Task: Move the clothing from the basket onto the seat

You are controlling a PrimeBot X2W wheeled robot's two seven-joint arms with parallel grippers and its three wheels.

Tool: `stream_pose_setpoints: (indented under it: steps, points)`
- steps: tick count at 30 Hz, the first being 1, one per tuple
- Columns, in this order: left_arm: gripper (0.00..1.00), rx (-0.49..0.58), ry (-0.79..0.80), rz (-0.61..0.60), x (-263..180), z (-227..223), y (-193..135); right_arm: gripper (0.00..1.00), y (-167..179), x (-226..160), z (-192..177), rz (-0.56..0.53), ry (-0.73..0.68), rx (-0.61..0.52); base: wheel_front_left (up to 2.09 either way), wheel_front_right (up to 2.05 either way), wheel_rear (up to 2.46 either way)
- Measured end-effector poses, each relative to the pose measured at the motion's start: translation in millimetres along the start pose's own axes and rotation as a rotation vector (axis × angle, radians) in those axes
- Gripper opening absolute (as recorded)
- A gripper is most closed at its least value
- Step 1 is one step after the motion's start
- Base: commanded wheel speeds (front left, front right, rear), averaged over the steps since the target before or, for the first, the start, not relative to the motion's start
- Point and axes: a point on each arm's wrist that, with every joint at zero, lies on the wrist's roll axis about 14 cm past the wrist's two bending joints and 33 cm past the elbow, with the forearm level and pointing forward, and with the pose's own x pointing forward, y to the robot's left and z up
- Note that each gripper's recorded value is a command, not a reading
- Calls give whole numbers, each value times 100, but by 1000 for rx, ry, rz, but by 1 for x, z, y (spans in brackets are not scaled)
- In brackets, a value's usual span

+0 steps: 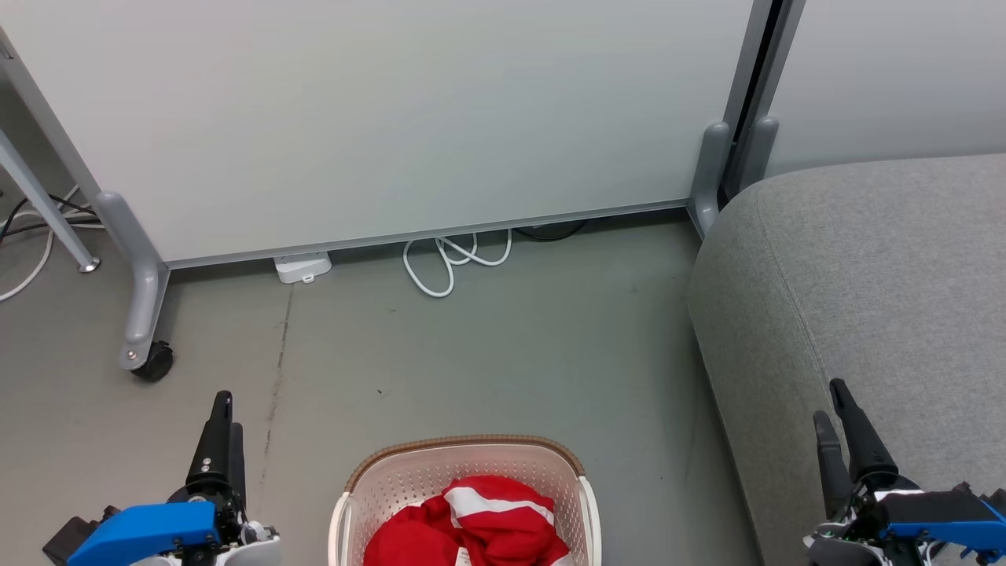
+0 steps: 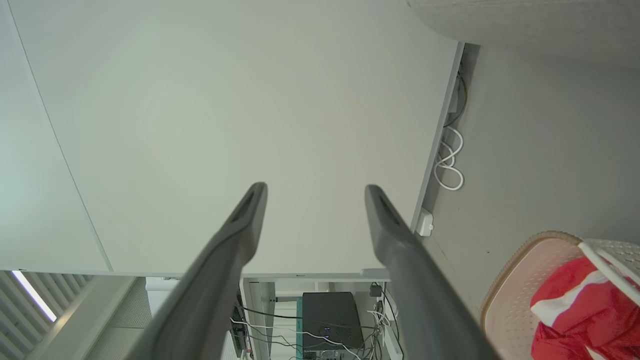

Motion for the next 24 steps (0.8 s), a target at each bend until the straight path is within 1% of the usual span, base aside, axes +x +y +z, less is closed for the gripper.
stream_pose_setpoints:
  steps: [4, 8, 12, 24]
  points:
    - [100, 66, -3, -12, 1, -1, -5, 100, 3, 1, -1, 8, -5, -65, 0, 0, 0]
    - [100, 142, -6, -31, 4, -2, -12, 100, 7, 3, -3, 19, -3, -154, 0, 0, 0]
    - [100, 235, 1, -47, 6, -7, -19, 100, 13, 4, -7, 35, 2, -237, 0, 0, 0]
    - [100, 521, 23, -47, 10, -24, -24, 100, 17, 6, -14, 55, 5, -477, 0, 0, 0]
